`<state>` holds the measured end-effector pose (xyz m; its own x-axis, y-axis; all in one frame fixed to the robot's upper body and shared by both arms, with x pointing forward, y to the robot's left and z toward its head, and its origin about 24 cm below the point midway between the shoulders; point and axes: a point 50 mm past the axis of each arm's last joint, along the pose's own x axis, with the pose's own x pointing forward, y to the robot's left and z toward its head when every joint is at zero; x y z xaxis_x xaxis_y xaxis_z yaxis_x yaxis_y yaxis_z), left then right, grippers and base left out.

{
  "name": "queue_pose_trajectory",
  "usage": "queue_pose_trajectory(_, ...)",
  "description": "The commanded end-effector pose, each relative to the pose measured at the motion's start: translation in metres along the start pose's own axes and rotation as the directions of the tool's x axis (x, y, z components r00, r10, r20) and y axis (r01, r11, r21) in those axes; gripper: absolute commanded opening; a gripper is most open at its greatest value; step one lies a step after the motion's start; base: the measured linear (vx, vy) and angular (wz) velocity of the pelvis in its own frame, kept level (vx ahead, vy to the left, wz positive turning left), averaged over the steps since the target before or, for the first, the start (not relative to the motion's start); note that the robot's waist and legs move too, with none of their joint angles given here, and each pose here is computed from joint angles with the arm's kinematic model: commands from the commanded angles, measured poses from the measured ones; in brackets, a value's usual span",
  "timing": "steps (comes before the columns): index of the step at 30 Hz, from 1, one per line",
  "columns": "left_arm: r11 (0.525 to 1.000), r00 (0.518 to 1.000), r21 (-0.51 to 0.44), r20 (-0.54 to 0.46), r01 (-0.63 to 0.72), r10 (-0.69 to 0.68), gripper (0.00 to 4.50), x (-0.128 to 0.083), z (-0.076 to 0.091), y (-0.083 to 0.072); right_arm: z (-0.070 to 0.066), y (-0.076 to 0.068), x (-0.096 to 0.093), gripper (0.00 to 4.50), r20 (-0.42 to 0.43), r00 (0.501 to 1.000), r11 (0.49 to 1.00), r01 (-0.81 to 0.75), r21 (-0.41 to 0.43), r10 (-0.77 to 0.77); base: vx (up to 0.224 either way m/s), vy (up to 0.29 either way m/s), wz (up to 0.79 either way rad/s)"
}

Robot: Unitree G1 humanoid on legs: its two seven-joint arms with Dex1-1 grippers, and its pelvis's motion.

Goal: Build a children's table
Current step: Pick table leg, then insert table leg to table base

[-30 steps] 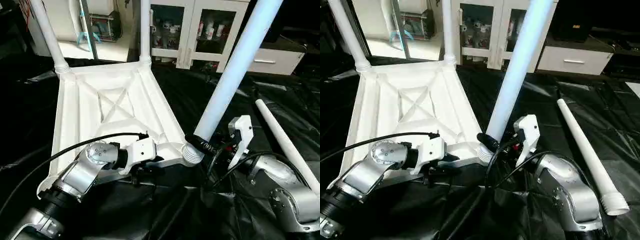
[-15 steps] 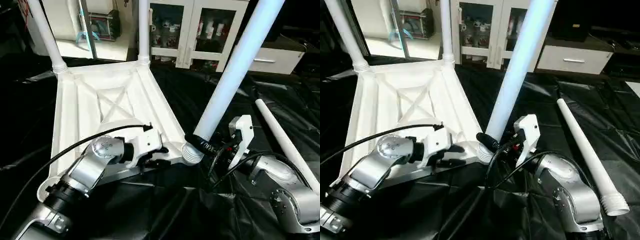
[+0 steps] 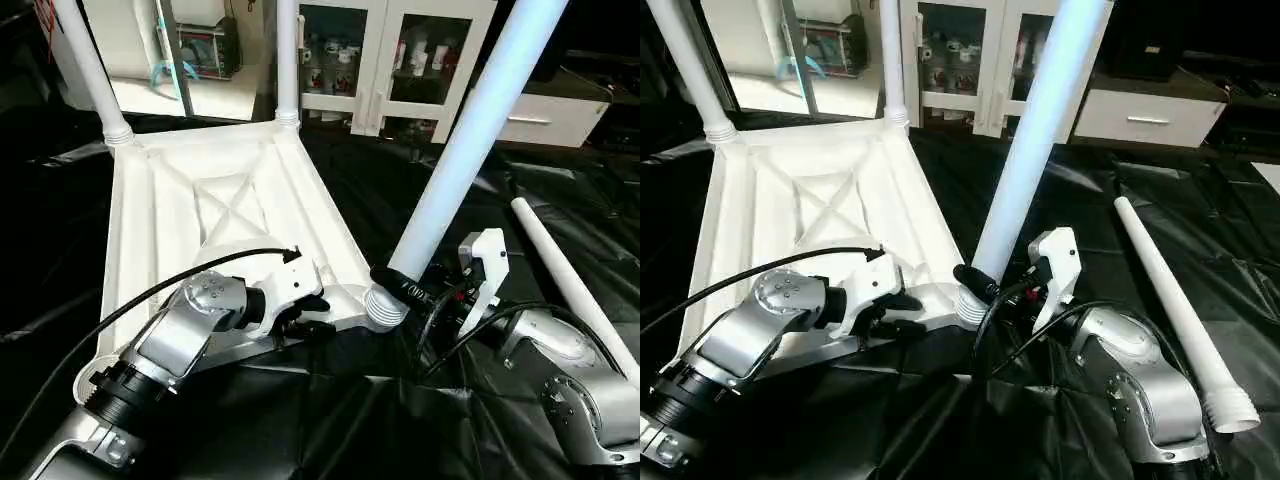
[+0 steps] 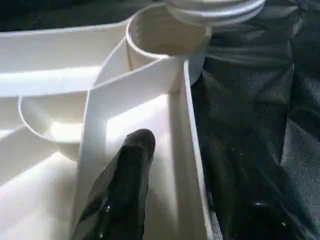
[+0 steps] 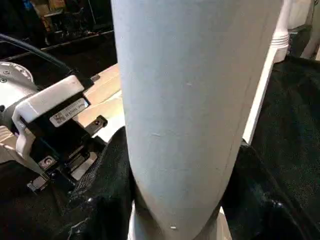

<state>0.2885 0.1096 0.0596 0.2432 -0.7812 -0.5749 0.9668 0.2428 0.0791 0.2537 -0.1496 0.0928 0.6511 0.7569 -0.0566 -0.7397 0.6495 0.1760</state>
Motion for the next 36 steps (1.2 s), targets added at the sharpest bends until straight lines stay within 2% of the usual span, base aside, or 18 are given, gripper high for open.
queue_pose_trajectory(1,1.000,1.000,0.004,-0.008,0.023,-0.023,1.64,0.002,0.001,-0.004,0.007,-0.002,0.001,1.89,0.016,1.000,1.000,0.001,-0.013,-0.001,0.000,0.000,0.00)
queue_pose_trajectory(9,0.997,0.996,-0.023,-0.046,0.070,-0.071,1.00,0.006,-0.003,-0.012,0.007,-0.002,0.002,1.89,0.017,1.000,1.000,0.001,-0.013,0.000,0.000,0.000,0.00)
queue_pose_trajectory(10,0.997,0.996,-0.025,-0.048,0.071,-0.072,0.79,0.006,-0.003,-0.013,0.007,-0.002,0.002,1.89,0.018,1.000,1.000,0.001,-0.013,0.000,0.000,0.000,0.00)
queue_pose_trajectory(13,0.997,0.995,-0.027,-0.060,0.073,-0.074,0.66,0.007,-0.005,-0.014,0.007,-0.002,0.002,1.89,0.019,1.000,1.000,0.001,-0.012,0.000,0.000,0.000,0.00)
queue_pose_trajectory(21,0.998,0.997,0.004,-0.031,0.068,-0.068,0.03,0.013,0.000,-0.014,0.007,-0.002,0.003,1.89,0.018,1.000,1.000,-0.001,-0.011,0.001,0.000,0.000,0.00)
queue_pose_trajectory(28,0.995,0.994,0.020,-0.049,0.096,-0.095,0.03,0.013,-0.005,-0.018,0.008,-0.003,0.005,1.89,0.019,1.000,1.000,0.003,-0.009,-0.003,0.000,0.000,0.00)
queue_pose_trajectory(32,0.996,0.994,0.022,-0.069,0.086,-0.084,0.03,0.005,-0.017,-0.020,0.002,-0.015,0.012,1.89,-0.030,0.994,0.995,0.103,-0.004,-0.103,0.000,0.000,0.00)
queue_pose_trajectory(36,0.997,0.994,0.010,-0.085,0.076,-0.075,0.03,-0.004,-0.022,-0.019,0.001,-0.019,0.013,1.89,-0.049,0.994,0.995,0.096,0.038,-0.094,0.000,0.000,0.00)
